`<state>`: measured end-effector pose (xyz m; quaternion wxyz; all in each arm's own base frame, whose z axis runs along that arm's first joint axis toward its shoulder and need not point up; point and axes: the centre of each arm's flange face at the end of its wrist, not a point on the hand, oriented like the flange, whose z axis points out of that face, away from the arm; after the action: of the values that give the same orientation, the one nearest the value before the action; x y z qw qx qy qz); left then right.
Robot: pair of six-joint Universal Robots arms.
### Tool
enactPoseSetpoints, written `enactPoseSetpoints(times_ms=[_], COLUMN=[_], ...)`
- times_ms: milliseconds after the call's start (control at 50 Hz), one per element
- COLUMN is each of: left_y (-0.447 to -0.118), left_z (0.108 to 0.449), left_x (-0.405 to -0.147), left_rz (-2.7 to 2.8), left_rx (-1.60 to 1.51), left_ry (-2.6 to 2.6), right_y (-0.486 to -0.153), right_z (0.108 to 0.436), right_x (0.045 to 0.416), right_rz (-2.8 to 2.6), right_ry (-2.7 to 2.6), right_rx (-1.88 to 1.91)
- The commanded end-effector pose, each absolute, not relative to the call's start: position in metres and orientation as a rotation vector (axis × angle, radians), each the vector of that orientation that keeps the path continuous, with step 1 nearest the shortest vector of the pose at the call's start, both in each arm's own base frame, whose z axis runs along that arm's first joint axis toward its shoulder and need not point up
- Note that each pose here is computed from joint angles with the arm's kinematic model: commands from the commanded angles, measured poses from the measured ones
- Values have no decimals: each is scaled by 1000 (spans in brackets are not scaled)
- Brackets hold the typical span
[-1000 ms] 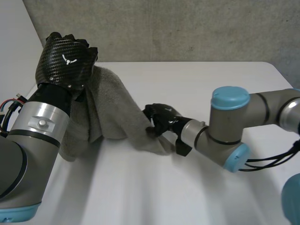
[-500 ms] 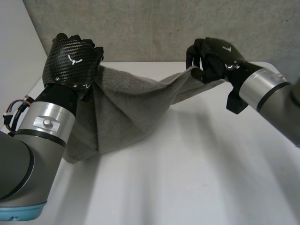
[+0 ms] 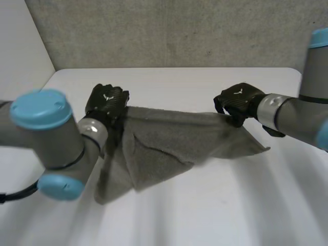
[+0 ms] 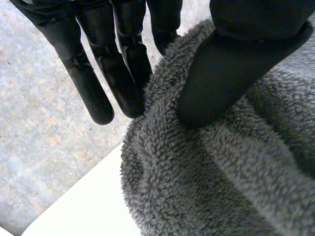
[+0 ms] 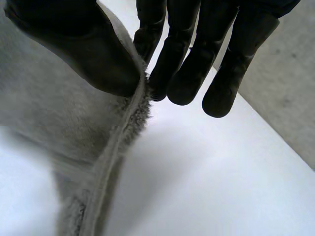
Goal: Fold the towel.
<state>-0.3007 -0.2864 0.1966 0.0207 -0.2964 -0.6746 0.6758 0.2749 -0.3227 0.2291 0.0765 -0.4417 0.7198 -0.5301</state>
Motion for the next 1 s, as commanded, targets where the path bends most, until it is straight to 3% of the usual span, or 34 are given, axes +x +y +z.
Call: enactPoseSetpoints(times_ms=[20, 40, 60, 80, 100, 120, 140, 160, 200, 240, 320, 360, 440, 460, 480, 500, 540, 560, 600, 620, 660, 700, 820, 1000], left_y=[-333, -333, -340, -344, -344, -344, -341, -341, -330, -325, -323, -324, -323, -322, -322, -320, -316, -316, -314, -312, -309, -304, -293, -276], left_z=[251, 251, 276, 302, 302, 327, 355, 355, 395, 399, 381, 346, 308, 287, 287, 271, 230, 230, 212, 198, 185, 159, 135, 140], left_x=[-325, -326, -330, -333, -333, -336, -332, -332, -320, -316, -313, -312, -306, -301, -301, -299, -296, -296, -295, -294, -294, -291, -288, -282], left_rz=[2315, 2316, 2410, 2507, 2508, 2601, 2702, 2703, 2830, 2856, 2833, 2781, 2705, 2660, 2659, 2621, 2526, 2525, 2481, 2445, 2409, 2325, 2204, 2106], left_rx=[-809, -808, -748, -677, -676, -602, -506, -505, -343, -307, -327, -403, -482, -523, -523, -554, -630, -630, -660, -687, -718, -791, -919, -990], left_ry=[-1874, -1873, -1763, -1630, -1629, -1492, -1339, -1337, -1114, -1072, -1140, -1286, -1457, -1551, -1552, -1619, -1758, -1759, -1818, -1865, -1912, -2018, -2146, -2229], right_y=[-372, -379, -379, -383, -380, -379, -370, -369, -340, -338, -338, -337, -336, -336, -337, -337, -336, -336, -331, -331, -328, -326, -318, -316], right_z=[269, 290, 290, 312, 344, 345, 380, 380, 428, 428, 403, 391, 365, 349, 330, 329, 287, 286, 248, 248, 207, 188, 146, 150], right_x=[301, 309, 309, 316, 317, 317, 309, 309, 293, 292, 295, 297, 300, 302, 303, 303, 306, 306, 306, 306, 305, 304, 300, 293], right_rz=[-2079, -2252, -2253, -2415, -2573, -2575, -2695, -2696, -2807, -2799, -2707, -2665, -2565, -2507, -2437, -2437, -2289, -2288, -2165, -2164, -2043, -1985, -1826, -1814], right_ry=[1988, 1853, 1851, 1689, 1496, 1494, 1318, 1316, 1095, 1089, 1197, 1244, 1340, 1397, 1472, 1472, 1627, 1628, 1760, 1760, 1879, 1929, 2051, 2074], right_rx=[-1244, -1170, -1170, -1072, -947, -946, -824, -823, -673, -667, -726, -775, -860, -895, -929, -929, -1003, -1004, -1096, -1097, -1202, -1251, -1346, -1335])
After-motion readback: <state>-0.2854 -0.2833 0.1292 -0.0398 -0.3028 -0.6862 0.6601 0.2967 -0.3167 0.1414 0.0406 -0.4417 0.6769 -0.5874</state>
